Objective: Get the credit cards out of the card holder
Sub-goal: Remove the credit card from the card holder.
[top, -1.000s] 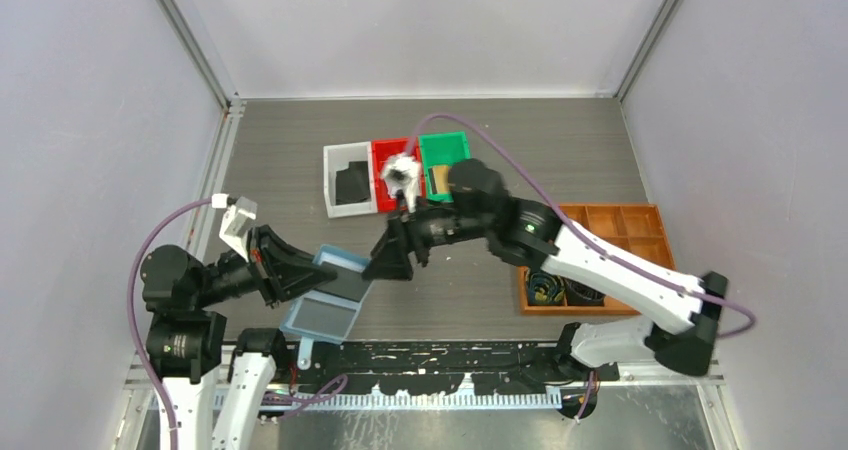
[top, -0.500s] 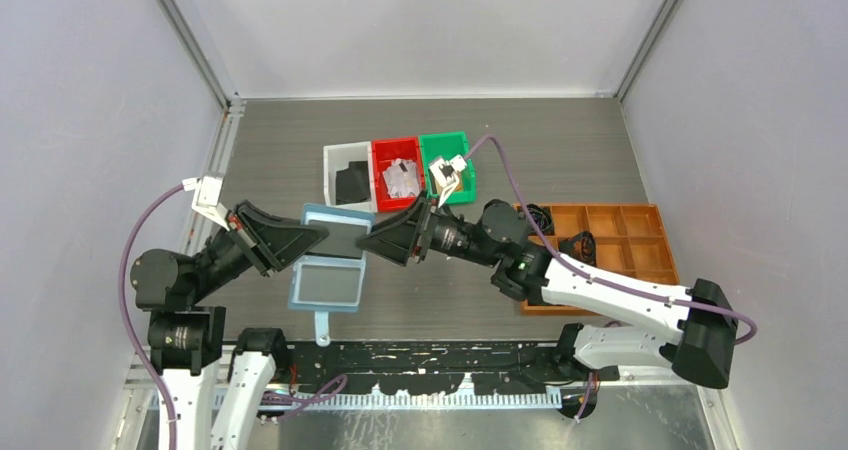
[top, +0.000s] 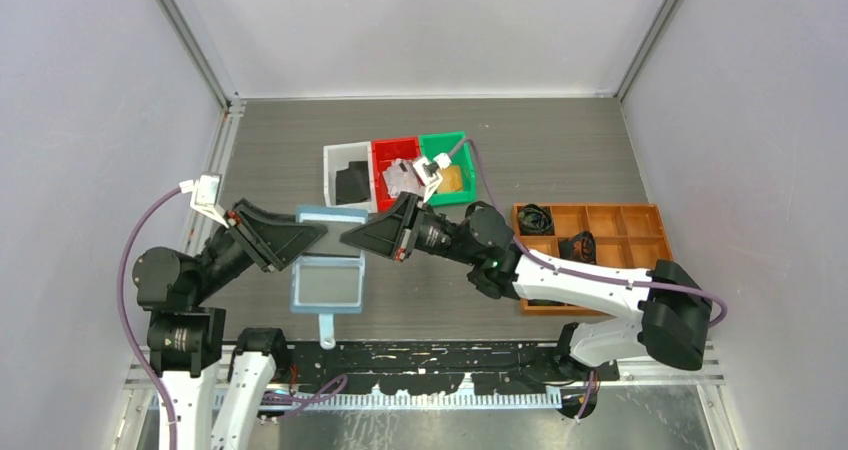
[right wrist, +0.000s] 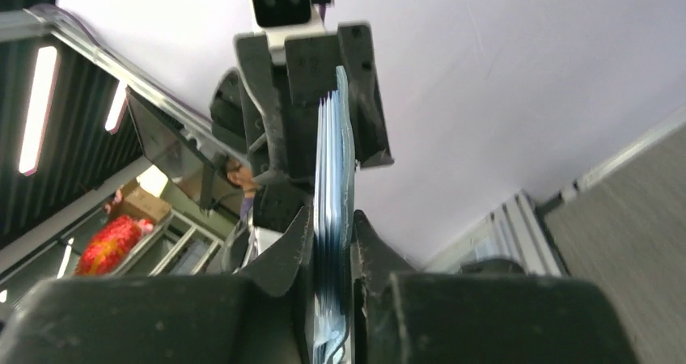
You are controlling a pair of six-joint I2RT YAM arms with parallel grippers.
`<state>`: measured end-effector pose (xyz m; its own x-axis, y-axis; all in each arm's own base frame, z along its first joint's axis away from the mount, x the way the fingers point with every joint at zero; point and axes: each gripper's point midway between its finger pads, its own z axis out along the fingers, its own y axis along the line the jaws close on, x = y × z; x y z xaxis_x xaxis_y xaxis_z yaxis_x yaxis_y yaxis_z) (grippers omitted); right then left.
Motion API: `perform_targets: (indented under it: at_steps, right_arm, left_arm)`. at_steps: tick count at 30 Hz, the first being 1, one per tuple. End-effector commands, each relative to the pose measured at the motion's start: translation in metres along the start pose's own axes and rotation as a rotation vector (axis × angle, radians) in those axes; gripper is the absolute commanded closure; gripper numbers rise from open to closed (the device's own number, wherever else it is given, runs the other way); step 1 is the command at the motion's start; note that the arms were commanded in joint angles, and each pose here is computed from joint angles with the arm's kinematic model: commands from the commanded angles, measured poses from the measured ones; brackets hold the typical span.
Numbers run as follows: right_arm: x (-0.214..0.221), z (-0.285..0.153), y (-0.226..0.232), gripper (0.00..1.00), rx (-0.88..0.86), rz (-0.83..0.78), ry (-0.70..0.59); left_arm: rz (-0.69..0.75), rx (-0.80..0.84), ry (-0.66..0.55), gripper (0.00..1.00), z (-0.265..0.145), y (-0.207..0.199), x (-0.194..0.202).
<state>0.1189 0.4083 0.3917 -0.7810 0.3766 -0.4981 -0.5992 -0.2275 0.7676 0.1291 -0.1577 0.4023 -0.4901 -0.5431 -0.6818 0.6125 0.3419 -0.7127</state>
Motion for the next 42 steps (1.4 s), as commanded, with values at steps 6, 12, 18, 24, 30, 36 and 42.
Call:
perform_targets:
  at_steps: [6, 12, 18, 24, 30, 36, 42]
  right_arm:
    - [0.034, -0.024, 0.04, 0.99, 0.098, -0.182, 0.543]
    - [0.049, -0.037, 0.027, 0.99, 0.17, -0.257, 0.839]
    - [0.05, -0.035, 0.016, 0.99, 0.214, -0.277, 0.971]
    - [0.046, -0.025, 0.02, 0.99, 0.197, -0.299, 1.008]
    - [0.049, -0.024, 0.024, 0.99, 0.186, -0.305, 1.043]
    - [0.047, -0.017, 0.024, 0.99, 0.179, -0.316, 1.04]
    - [0.048, -0.006, 0.015, 0.88, 0.184, -0.31, 1.051]
  left_arm:
    - [0.078, 0.094, 0.325, 0.02, -0.007, -0.009, 0.032]
    - [0.057, 0.263, 0.487, 0.09, -0.023, -0.024, 0.054]
    - [0.027, 0.334, 0.553, 0.17, -0.035, -0.033, 0.065]
    - [0.038, 0.367, 0.573, 0.36, -0.042, -0.027, 0.077]
    - [0.076, 0.324, 0.534, 0.47, -0.037, -0.01, 0.082]
    - [0.084, 0.283, 0.525, 0.53, -0.035, 0.003, 0.086]
    - [0.021, 0.289, 0.564, 0.85, -0.036, 0.003, 0.088]
